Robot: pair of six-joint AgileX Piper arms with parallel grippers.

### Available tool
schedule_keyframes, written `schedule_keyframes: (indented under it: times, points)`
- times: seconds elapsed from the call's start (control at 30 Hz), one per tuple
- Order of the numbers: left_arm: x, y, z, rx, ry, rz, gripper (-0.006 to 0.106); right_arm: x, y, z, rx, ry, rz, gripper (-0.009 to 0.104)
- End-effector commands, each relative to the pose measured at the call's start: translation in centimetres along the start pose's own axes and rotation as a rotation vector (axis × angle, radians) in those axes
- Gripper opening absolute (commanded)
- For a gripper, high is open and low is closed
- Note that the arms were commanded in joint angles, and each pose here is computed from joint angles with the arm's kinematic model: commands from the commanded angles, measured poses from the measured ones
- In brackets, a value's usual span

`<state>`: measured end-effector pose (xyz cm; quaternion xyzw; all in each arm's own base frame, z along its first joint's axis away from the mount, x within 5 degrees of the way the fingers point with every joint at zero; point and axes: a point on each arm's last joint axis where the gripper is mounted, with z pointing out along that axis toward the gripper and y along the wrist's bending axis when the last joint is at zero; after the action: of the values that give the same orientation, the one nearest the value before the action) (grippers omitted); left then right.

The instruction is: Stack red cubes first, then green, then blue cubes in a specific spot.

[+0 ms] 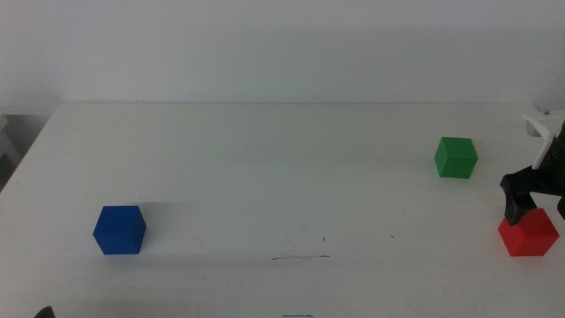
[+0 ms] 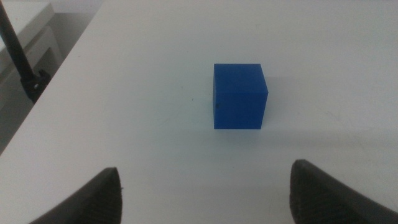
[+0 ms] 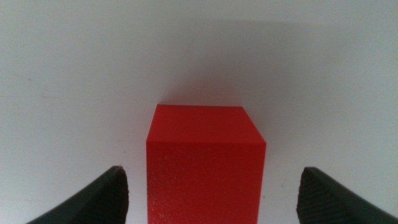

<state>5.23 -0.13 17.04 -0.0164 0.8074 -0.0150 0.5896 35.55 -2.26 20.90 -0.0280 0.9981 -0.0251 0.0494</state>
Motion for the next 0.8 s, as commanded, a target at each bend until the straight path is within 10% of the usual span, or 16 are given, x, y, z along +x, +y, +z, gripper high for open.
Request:
schedule_keyframes:
  times: [0.0, 0.77]
  points:
    - [-0.8, -0.1, -0.2, 0.008, -0.103, -0.014, 0.091, -0.3, -0.3, -1.9, 0.023, -0.063, -0.02, 0.094]
    - [-0.8, -0.1, -0.2, 0.008, -0.103, -0.014, 0.091, -0.8, -0.2, 1.1, 0.013, 0.012, -0.022, 0.084]
